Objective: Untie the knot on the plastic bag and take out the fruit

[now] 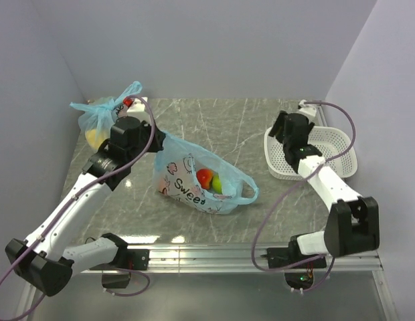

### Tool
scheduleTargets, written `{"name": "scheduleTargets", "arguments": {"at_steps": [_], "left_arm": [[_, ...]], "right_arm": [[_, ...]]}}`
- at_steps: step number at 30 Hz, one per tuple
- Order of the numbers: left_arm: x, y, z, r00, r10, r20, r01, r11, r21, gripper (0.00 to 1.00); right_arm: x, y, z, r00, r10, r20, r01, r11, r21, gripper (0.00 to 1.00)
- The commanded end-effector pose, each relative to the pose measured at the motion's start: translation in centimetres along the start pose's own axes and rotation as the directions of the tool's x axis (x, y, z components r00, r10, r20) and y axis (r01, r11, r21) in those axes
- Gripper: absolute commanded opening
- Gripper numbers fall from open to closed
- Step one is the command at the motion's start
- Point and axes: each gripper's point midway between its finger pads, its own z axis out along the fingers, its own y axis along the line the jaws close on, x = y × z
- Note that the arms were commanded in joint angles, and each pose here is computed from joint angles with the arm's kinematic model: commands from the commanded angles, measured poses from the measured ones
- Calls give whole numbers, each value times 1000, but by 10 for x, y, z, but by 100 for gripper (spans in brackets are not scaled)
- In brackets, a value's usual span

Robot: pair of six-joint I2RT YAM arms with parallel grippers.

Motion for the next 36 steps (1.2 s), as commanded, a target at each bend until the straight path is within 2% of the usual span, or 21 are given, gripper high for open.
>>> {"name": "scheduleTargets", "arguments": {"at_steps": [1,3,4,7,10,11,12,14,15,16,17,18,21,23,25,27,28,29,31,33,36], "left_arm": [[-27,-12,-4,998,9,64,-12,999,50,1],[-27,-13,-6,997,3,74,-8,997,70,0],[-16,-9,-5,998,4,57,-8,998,64,1],[-2,1,-11,999,-11,43,10,999,35,0],[11,18,-21,998,-35,51,37,999,-27,6],[12,22,-25,998,-39,56,42,998,-42,11],[10,25,-34,996,-48,78,52,997,-49,25],[14,35,-42,994,-64,84,72,993,-91,39],[10,36,-51,991,-76,106,86,992,-93,53],[10,41,-57,989,-94,111,107,987,-116,59],[9,42,-61,987,-104,120,118,986,-120,65],[6,43,-70,981,-129,142,146,982,-116,79],[11,47,-87,974,-176,140,194,973,-125,98],[20,43,-97,972,-209,105,219,971,-98,99],[28,35,-103,963,-259,70,263,963,-57,99],[43,20,-107,950,-313,1,313,949,22,99],[48,15,-108,944,-330,-20,331,942,49,98],[50,4,-112,936,-349,-42,351,930,112,97],[66,-1,-107,916,-391,-87,399,907,130,96],[78,-9,-105,898,-420,-132,438,882,172,94],[87,-9,-101,885,-441,-149,462,871,169,94]], "right_arm": [[14,-45,26,992,124,-33,-116,977,179,10],[22,-61,37,987,156,-43,-142,962,233,22],[33,-66,43,986,151,-72,-129,959,253,51],[41,-77,51,986,131,-102,-93,946,310,86],[39,-72,50,986,121,-115,-83,953,291,95],[39,-71,49,985,120,-120,-82,957,279,96],[39,-68,48,985,120,-123,-83,960,268,96],[36,-68,40,987,121,-110,-88,961,263,96],[34,-63,37,987,120,-104,-92,966,240,97],[21,-55,26,990,121,-66,-106,975,198,97],[23,-46,19,994,94,-57,-84,985,152,97],[21,-22,8,997,64,-46,-61,996,72,97],[7,45,-43,1000,-23,8,24,980,-195,97],[8,78,-68,995,-101,28,104,936,-338,97],[14,122,-106,986,-154,58,162,849,-504,94],[24,155,-142,977,-199,78,202,740,-642,88],[37,171,-162,973,-222,62,196,655,-729,86],[37,183,-174,975,-208,79,192,610,-768,84],[54,201,-196,970,-236,63,185,542,-820,82],[69,205,-195,964,-261,42,185,553,-812,80],[93,217,-205,948,-316,29,190,495,-848,74]]}}
